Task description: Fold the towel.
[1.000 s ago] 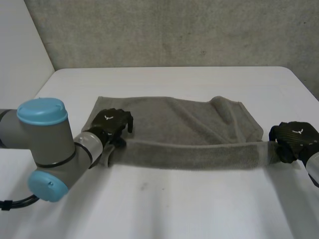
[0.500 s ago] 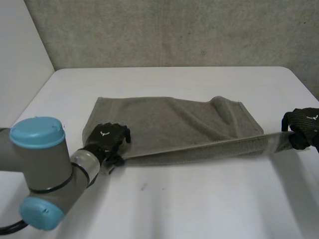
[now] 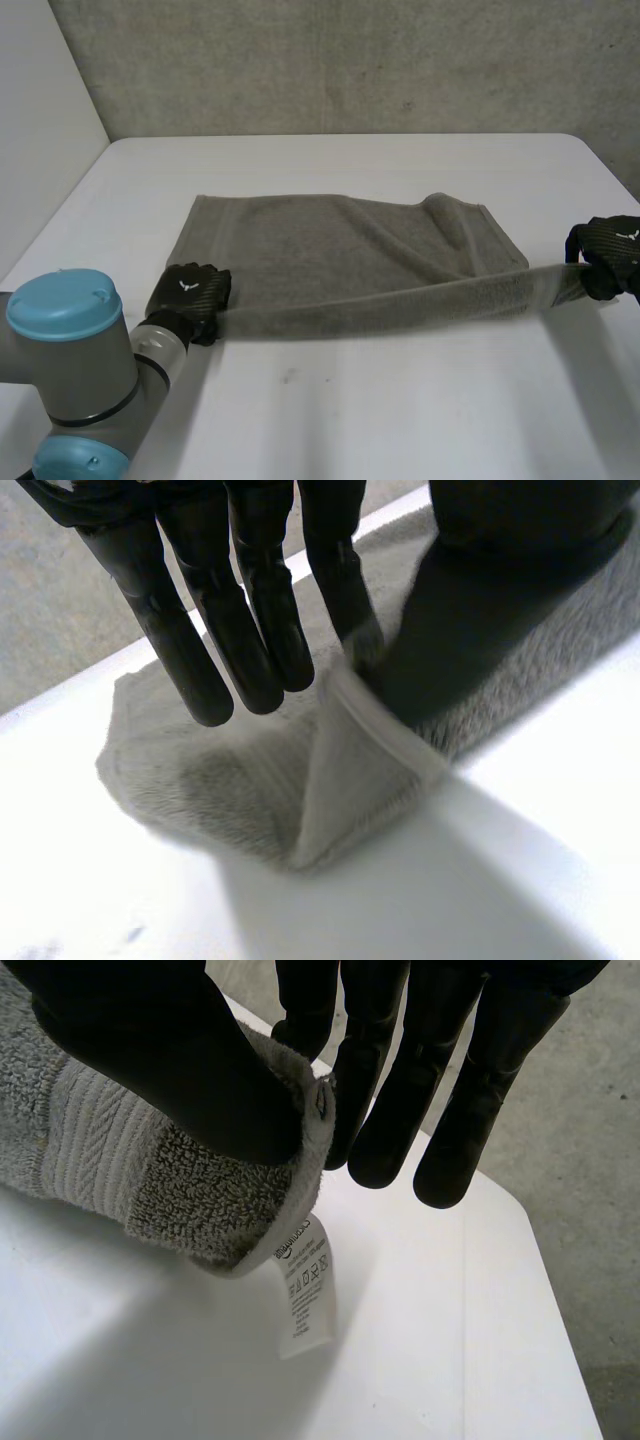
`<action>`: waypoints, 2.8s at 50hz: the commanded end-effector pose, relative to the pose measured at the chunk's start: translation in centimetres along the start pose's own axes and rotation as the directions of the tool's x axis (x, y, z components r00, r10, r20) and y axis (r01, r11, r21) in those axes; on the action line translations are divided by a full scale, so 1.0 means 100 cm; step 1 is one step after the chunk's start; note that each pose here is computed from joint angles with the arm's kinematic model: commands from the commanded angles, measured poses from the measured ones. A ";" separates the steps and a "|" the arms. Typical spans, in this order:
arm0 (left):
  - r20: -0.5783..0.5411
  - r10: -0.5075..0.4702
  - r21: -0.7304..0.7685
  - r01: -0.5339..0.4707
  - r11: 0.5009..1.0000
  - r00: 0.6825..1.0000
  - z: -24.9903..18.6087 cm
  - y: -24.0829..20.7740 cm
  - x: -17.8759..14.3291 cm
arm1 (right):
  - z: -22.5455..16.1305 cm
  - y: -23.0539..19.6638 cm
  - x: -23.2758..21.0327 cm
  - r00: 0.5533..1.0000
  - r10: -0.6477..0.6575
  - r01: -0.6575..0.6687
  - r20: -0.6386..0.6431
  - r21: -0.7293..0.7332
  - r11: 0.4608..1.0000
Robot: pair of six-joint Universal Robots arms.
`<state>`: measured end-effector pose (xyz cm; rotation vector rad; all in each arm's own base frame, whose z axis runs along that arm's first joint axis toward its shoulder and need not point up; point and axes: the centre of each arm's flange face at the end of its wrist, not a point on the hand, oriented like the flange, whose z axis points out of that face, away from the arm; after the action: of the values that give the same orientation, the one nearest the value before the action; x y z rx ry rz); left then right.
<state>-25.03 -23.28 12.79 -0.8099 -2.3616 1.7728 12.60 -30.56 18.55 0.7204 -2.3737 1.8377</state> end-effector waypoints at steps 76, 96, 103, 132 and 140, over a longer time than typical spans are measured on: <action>-0.073 0.148 0.294 -0.121 0.948 0.986 0.022 -0.117 -0.064 | 0.001 -0.117 -0.024 0.964 -0.257 0.241 0.068 0.181 0.953; -0.202 0.051 -0.001 -0.052 0.999 0.978 0.021 -0.001 -0.035 | 0.008 0.002 -0.041 0.964 -0.204 0.219 0.170 -0.072 0.973; -0.191 0.047 -0.010 -0.050 0.999 0.980 0.019 0.001 -0.036 | 0.007 -0.002 -0.031 0.972 -0.194 0.204 0.132 -0.064 0.977; -0.042 0.062 -0.020 -0.063 0.998 0.997 -0.003 0.011 -0.045 | 0.008 0.004 -0.023 0.982 -0.165 0.174 0.095 -0.089 0.981; -0.022 0.094 0.029 -0.093 0.995 0.995 -0.021 -0.006 -0.047 | -0.012 -0.004 -0.023 0.977 -0.164 0.182 0.137 -0.139 0.973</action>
<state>-20.67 -24.72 13.37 -0.9215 -2.3493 1.7564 14.69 -30.25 17.48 0.9844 -2.3504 1.6373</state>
